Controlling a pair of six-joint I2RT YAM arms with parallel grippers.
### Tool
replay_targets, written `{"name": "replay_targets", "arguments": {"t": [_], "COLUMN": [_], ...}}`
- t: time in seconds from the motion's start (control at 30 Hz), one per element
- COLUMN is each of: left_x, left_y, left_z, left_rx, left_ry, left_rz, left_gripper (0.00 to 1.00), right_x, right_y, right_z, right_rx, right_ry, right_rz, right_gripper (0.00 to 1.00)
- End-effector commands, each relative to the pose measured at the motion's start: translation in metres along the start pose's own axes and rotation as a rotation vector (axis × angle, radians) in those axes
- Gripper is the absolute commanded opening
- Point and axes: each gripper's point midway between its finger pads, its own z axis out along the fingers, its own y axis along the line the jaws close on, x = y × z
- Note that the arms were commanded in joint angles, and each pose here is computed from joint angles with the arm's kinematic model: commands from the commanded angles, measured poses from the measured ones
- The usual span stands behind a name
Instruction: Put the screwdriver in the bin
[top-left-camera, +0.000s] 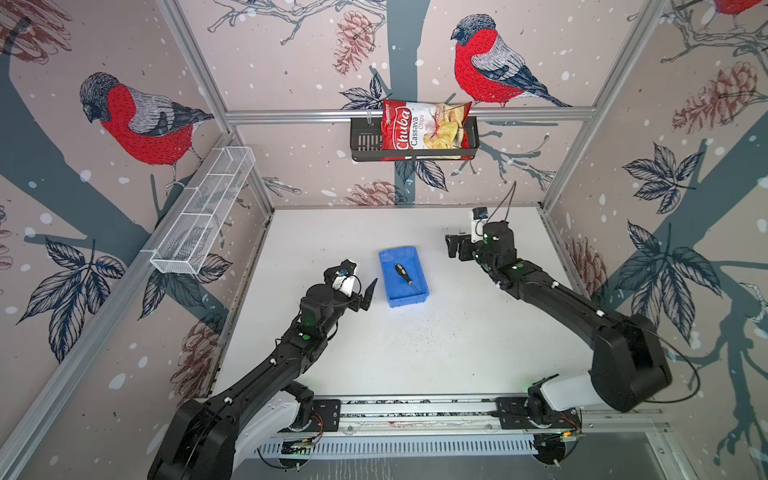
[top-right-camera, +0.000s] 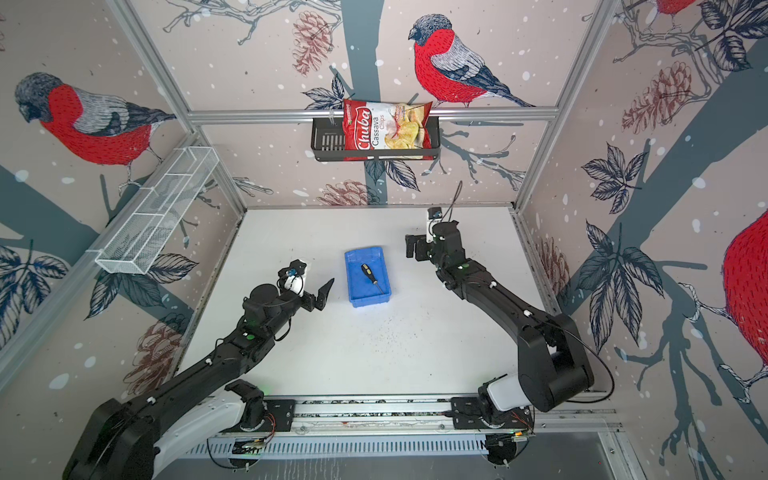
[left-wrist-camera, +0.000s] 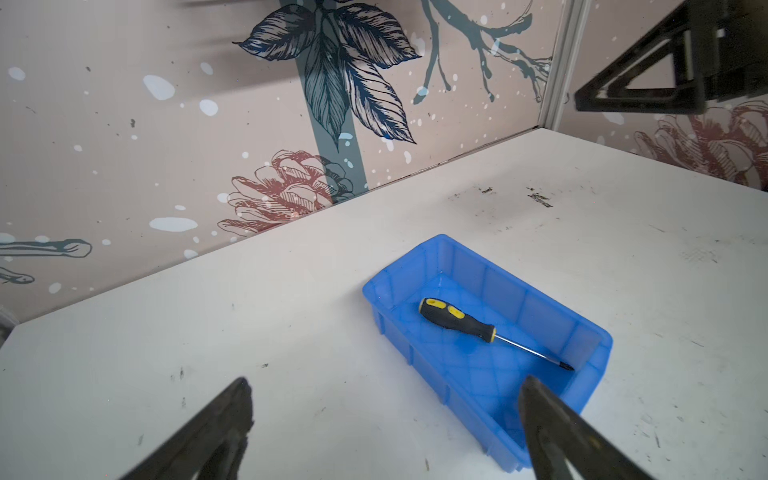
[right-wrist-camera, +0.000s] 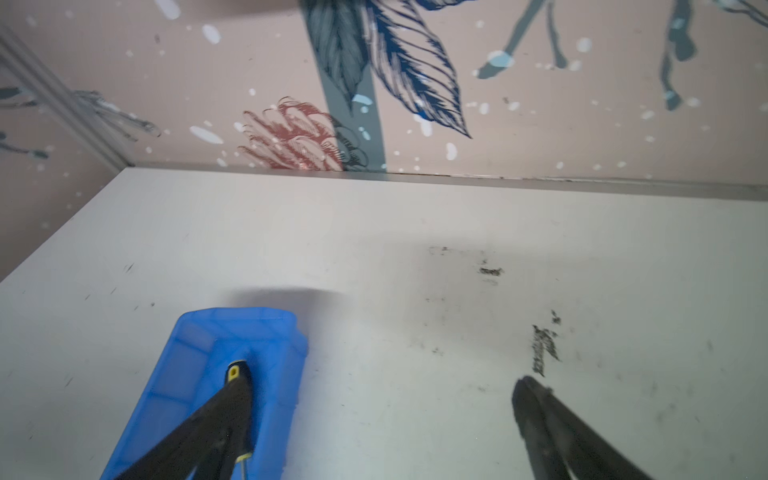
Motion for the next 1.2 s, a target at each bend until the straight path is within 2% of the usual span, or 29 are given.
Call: {"name": "replay_targets", "arguments": {"t": [0.0, 0.17, 0.27, 0.43, 0.57, 0.93, 1.17], "left_x": [-0.011, 0.004, 0.021, 0.042, 0.051, 0.059, 0.060], "left_y": [0.026, 0.067, 0.091, 0.118, 0.124, 0.134, 0.143], "left_z": [0.000, -0.011, -0.022, -0.037, -0.037, -0.031, -0.027], "left_rx": [-0.113, -0.275, -0.392, -0.545, -0.560, -0.561, -0.573], "left_ry": [-0.058, -0.099, -0.096, -0.091, -0.079, -0.106, -0.121], "left_rz": [-0.005, -0.035, -0.057, -0.073, -0.080, -0.097, -0.116], "left_gripper": [0.98, 0.99, 0.99, 0.99, 0.99, 0.99, 0.99], "right_x": [-0.015, -0.002, 0.019, 0.053, 0.065, 0.079, 0.085], "right_y": [-0.032, -0.084, -0.117, -0.151, -0.159, -0.170, -0.176], "right_z": [-0.015, -0.047, -0.065, -0.090, -0.099, -0.086, -0.070], "right_rx": [0.076, 0.258, 0.375, 0.484, 0.502, 0.514, 0.501], "right_ry": [-0.120, -0.217, -0.223, -0.267, -0.331, -0.353, -0.325], "right_rz": [0.085, 0.074, 0.069, 0.074, 0.077, 0.062, 0.033], "right_gripper": [1.00, 1.00, 1.00, 1.00, 1.00, 1.00, 0.99]}}
